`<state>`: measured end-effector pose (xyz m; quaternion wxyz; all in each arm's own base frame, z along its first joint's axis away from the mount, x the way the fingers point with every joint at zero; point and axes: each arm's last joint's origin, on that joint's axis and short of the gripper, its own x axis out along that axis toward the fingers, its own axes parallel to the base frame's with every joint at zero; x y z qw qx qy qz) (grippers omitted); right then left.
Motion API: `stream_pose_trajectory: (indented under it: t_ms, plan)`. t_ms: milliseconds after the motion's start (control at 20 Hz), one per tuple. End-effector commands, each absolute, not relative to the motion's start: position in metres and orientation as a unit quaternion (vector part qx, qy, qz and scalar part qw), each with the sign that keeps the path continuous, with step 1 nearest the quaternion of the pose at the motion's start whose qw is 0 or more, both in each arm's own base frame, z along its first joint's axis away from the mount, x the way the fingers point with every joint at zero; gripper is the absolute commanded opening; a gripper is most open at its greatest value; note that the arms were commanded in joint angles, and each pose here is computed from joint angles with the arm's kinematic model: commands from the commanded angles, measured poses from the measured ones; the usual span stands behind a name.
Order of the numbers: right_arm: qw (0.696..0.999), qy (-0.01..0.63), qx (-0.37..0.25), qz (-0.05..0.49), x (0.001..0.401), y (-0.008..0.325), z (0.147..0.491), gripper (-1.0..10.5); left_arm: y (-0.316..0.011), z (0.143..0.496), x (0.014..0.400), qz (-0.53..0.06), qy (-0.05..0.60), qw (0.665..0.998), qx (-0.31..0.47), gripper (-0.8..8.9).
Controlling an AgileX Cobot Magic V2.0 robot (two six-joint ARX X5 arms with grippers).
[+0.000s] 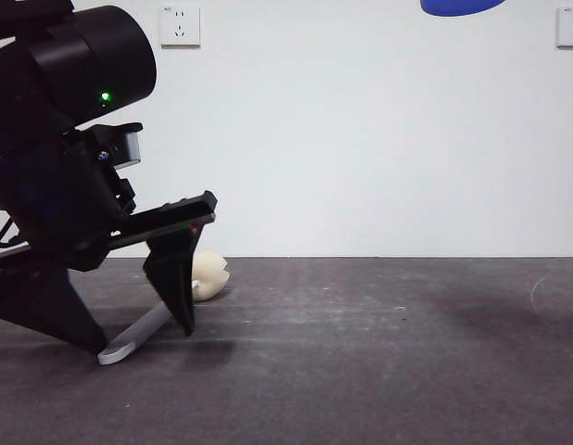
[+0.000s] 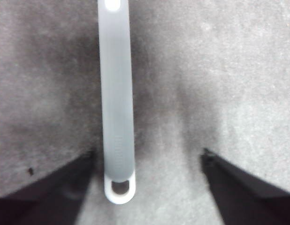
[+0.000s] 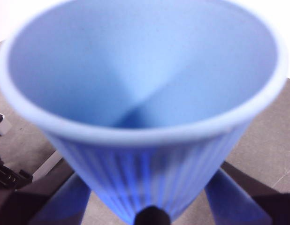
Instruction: Pick up the cup brush,pick up the cup,insert the brush into the cup,clean the cup,put the cup brush back,put the cup back to the fixed position on the table
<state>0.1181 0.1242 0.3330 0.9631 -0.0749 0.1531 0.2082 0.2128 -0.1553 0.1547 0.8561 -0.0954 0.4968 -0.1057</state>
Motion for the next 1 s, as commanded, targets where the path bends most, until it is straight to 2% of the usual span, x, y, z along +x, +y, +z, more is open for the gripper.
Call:
stream_pose_trajectory:
  t_ms: [50,250,600,800,1000]
  plan:
    - [0.961,0.155,-0.068,0.217,0.119,0.127,0.333,-0.2,-0.151,0.159,0.208,-0.103,0.498,0.856,-0.092,4.09]
    - [0.954,0.171,-0.086,0.23,0.133,0.143,0.307,-0.2,-0.143,0.194,0.197,-0.136,0.444,0.879,-0.107,4.09]
    - [0.951,0.183,-0.085,0.236,0.167,0.16,0.227,-0.2,-0.107,0.264,0.148,-0.191,0.326,0.916,-0.131,4.09]
    - [0.945,0.203,-0.103,0.235,0.192,0.169,0.188,-0.2,-0.087,0.28,0.121,-0.203,0.296,0.922,-0.144,4.09]
    - [0.945,0.22,-0.102,0.218,0.216,0.171,0.154,-0.2,-0.075,0.284,0.106,-0.202,0.293,0.923,-0.144,4.09]
